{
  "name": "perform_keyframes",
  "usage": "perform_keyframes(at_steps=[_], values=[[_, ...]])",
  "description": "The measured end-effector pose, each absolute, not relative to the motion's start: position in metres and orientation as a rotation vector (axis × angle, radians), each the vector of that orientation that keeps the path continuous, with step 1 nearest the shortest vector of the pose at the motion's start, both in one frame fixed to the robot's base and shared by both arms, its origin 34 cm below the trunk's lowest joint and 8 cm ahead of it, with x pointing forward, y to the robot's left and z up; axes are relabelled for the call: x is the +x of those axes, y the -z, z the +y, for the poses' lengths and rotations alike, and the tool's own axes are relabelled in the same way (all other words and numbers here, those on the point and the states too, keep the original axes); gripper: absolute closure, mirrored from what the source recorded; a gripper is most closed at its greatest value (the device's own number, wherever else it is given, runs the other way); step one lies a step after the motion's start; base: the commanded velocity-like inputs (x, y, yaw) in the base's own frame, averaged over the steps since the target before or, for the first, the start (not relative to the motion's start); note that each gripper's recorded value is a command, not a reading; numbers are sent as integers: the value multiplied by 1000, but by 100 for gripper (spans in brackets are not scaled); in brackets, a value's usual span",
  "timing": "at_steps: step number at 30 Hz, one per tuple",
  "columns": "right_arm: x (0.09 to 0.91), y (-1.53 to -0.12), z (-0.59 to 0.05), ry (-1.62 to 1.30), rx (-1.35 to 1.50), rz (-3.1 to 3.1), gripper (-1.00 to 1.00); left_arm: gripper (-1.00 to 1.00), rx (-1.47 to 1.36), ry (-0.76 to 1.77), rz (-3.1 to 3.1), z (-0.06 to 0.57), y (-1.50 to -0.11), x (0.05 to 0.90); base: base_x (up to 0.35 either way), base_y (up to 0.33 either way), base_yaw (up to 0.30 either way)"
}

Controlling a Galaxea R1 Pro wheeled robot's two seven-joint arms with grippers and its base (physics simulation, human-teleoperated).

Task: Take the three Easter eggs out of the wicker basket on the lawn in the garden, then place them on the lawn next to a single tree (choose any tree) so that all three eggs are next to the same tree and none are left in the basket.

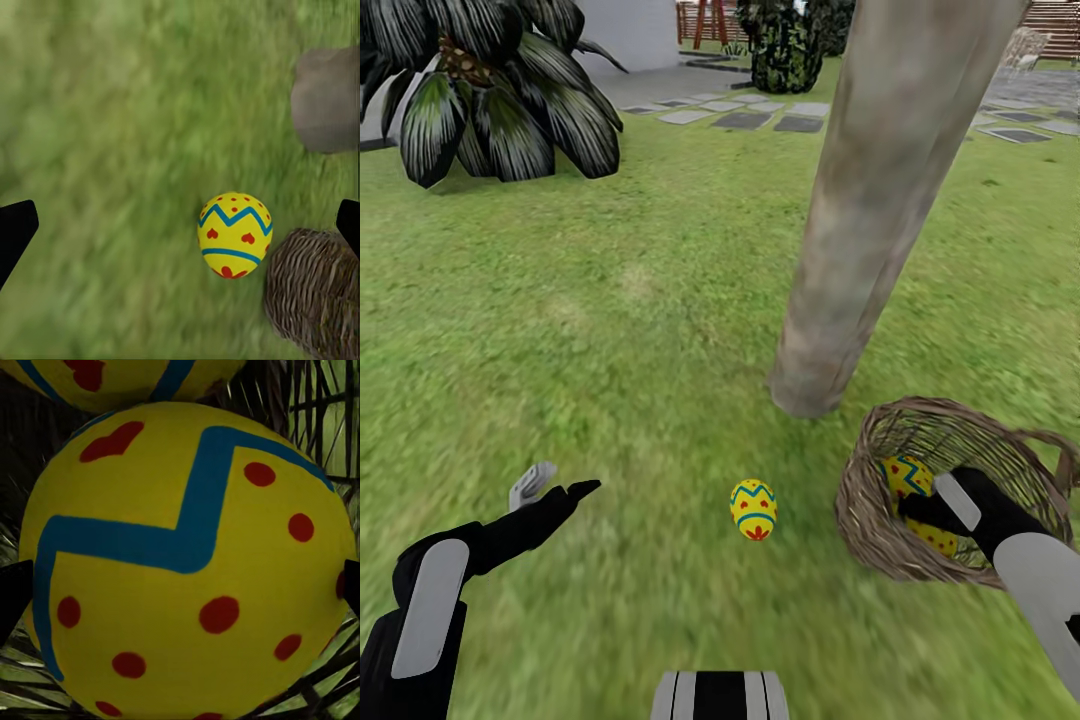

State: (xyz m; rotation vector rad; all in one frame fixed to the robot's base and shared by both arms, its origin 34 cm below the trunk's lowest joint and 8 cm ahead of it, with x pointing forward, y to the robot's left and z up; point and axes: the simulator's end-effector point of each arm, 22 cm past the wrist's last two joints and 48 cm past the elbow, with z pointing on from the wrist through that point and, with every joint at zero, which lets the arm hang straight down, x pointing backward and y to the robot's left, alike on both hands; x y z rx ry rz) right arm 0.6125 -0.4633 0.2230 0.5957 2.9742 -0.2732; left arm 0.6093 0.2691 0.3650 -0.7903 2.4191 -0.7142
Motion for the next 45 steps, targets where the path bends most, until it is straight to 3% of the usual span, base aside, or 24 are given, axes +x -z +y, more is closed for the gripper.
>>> perform_keyframes(at_steps=[45], values=[[655, -329, -462, 235, 539, 2803, 100, -100, -694, 751, 2253, 270, -468, 625, 0, 0, 0]])
